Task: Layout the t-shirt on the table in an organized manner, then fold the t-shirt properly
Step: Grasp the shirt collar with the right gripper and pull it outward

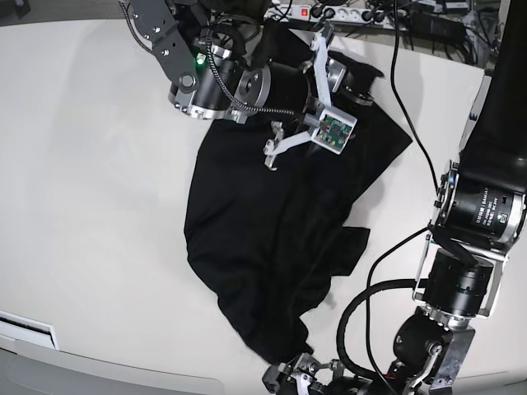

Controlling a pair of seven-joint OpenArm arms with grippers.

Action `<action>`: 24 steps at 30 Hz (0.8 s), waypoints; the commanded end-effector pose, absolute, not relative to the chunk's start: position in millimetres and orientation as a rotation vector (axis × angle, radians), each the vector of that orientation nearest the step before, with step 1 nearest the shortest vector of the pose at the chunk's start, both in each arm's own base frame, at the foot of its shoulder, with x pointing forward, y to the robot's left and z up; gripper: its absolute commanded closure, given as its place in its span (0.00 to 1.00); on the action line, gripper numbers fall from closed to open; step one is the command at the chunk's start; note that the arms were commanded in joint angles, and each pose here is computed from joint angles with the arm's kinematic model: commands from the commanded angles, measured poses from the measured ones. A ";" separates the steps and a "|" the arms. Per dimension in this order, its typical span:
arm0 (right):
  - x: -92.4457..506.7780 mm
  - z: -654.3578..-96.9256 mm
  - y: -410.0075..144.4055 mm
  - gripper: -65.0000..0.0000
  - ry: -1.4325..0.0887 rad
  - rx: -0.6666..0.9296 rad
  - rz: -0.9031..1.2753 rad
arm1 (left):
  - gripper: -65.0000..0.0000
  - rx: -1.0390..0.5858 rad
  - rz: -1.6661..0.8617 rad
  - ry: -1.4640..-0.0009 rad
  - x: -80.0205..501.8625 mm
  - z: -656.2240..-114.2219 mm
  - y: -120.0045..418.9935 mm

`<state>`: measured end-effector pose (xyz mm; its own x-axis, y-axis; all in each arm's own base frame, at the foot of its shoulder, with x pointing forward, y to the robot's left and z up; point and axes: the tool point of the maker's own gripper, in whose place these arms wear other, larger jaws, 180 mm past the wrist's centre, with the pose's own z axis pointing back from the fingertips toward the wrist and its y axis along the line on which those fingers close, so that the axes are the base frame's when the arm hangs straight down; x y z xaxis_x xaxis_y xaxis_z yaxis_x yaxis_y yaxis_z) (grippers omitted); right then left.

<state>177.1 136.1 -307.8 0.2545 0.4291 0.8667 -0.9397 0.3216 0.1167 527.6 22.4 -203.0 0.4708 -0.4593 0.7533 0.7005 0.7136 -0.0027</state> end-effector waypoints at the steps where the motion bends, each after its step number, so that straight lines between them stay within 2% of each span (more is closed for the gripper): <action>1: 181.8 -294.7 140.5 0.42 -0.883 0.763 1.054 | 0.25 -0.323 -0.719 -0.889 540.1 -168.6 25.4; 8: 189.0 -296.4 131.7 0.42 -0.883 0.719 1.090 | 0.25 -0.271 -0.704 -0.791 533.7 -183.5 48.8; 10: 202.3 -300.2 124.1 0.42 -0.893 0.641 1.078 | 0.28 -0.284 -0.706 -0.740 526.6 -189.3 50.0; 11: 210.8 -303.4 118.0 0.42 -0.897 0.585 1.064 | 0.36 -0.296 -0.716 -0.712 521.8 -192.4 49.1; 12: 219.1 -307.6 110.1 0.42 -0.899 0.523 1.050 | 0.51 -0.304 -0.727 -0.682 516.9 -195.8 48.7; 14: 233.1 -315.1 93.1 0.42 -0.904 0.412 1.022 | 0.97 -0.333 -0.737 -0.617 505.5 -203.5 47.0; 15: 239.3 -318.5 83.6 0.42 -0.907 0.362 1.007 | 1.00 -0.366 -0.740 -0.584 498.3 -207.3 43.7; 20: 268.8 -329.8 25.5 0.42 -0.899 0.189 0.880 | 1.00 -0.566 -0.758 -0.502 467.2 -223.4 18.6; 24: 290.1 -329.2 -27.7 0.43 -0.894 0.138 0.732 | 1.00 -0.599 -0.745 -0.452 452.1 -249.7 18.1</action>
